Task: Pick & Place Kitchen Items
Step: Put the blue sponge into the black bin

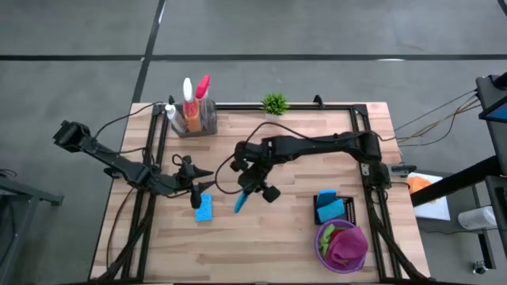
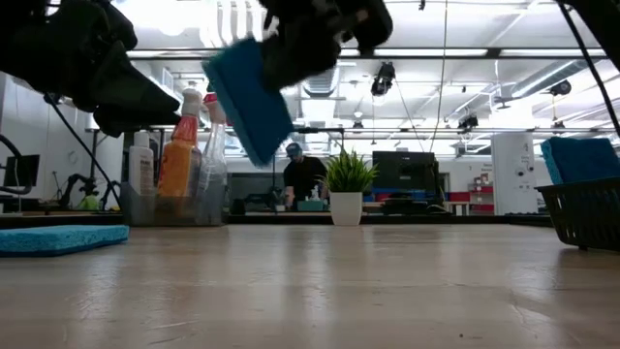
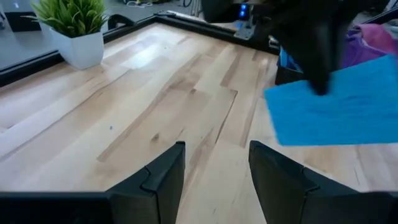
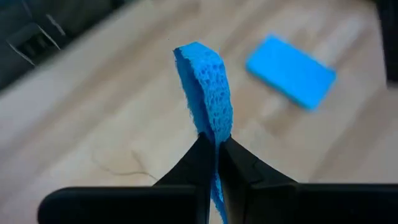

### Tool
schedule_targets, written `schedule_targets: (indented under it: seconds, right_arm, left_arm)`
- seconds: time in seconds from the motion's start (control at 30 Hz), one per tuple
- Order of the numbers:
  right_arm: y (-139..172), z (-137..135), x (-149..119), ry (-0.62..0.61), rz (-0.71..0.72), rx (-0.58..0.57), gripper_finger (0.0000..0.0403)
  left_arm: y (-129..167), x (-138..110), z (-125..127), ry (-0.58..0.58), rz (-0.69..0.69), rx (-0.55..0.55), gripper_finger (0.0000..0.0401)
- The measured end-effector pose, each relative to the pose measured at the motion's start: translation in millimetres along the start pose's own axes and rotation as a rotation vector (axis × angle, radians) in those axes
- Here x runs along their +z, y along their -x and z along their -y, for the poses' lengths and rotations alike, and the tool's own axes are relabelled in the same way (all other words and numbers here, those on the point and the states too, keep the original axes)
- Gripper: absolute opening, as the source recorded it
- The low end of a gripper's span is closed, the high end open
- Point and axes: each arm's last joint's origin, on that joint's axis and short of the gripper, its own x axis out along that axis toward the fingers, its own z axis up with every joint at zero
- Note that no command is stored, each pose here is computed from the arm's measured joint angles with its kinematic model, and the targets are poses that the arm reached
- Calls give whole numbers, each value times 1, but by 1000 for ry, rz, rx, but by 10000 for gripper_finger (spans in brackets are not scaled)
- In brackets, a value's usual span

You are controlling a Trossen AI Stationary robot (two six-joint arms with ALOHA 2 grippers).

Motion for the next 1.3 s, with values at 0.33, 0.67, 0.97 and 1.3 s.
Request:
schedule_targets:
  seconds: [0.33, 0.67, 0.97, 1.3]
  right_arm:
    - [-29, -22, -4, 74, 524, -90, 18]
    - [-10, -72, -20, 19, 866, -381, 18]
    - [31, -120, -25, -76, 649, -508, 18]
    - [87, -179, -56, -312, 141, -488, 18]
  left_arm:
    - [0, 1, 0, -9, 12, 13, 180]
    - [0, 2, 0, 2, 26, 16, 180]
    - [0, 3, 1, 10, 38, 11, 180]
    - [0, 3, 1, 11, 38, 11, 180]
